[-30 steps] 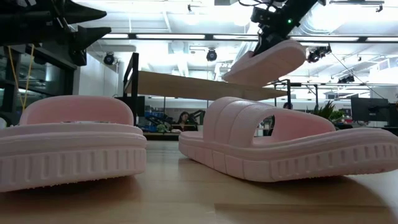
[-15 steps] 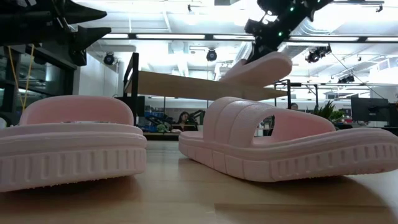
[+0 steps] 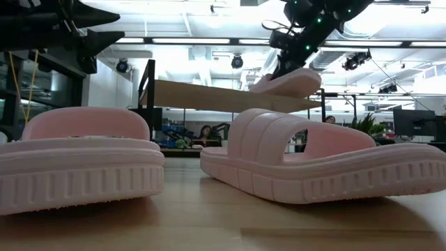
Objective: Pick and place slides into the shelf
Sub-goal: Put the pink slipper on the shelf
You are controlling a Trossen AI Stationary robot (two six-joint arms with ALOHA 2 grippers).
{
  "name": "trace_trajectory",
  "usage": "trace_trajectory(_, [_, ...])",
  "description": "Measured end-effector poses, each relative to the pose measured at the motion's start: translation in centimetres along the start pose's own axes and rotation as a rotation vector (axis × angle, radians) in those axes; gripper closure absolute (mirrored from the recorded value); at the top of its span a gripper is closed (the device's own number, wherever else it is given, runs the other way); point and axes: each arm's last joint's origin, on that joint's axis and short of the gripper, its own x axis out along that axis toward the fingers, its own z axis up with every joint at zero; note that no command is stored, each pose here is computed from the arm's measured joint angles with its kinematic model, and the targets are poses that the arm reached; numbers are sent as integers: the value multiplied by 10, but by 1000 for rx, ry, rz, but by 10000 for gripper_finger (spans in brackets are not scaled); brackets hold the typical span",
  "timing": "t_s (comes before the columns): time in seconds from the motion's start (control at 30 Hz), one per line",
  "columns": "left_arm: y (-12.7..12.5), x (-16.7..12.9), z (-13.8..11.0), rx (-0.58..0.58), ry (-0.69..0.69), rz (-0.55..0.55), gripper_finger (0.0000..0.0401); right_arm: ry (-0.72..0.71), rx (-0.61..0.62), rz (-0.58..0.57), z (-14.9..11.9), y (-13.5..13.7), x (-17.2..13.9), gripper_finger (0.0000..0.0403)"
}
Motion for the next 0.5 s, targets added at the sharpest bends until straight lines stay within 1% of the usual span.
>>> trace_trajectory(0.5, [0, 0, 0, 0, 1, 1, 235, 66, -48, -31, -3, 0, 0, 403])
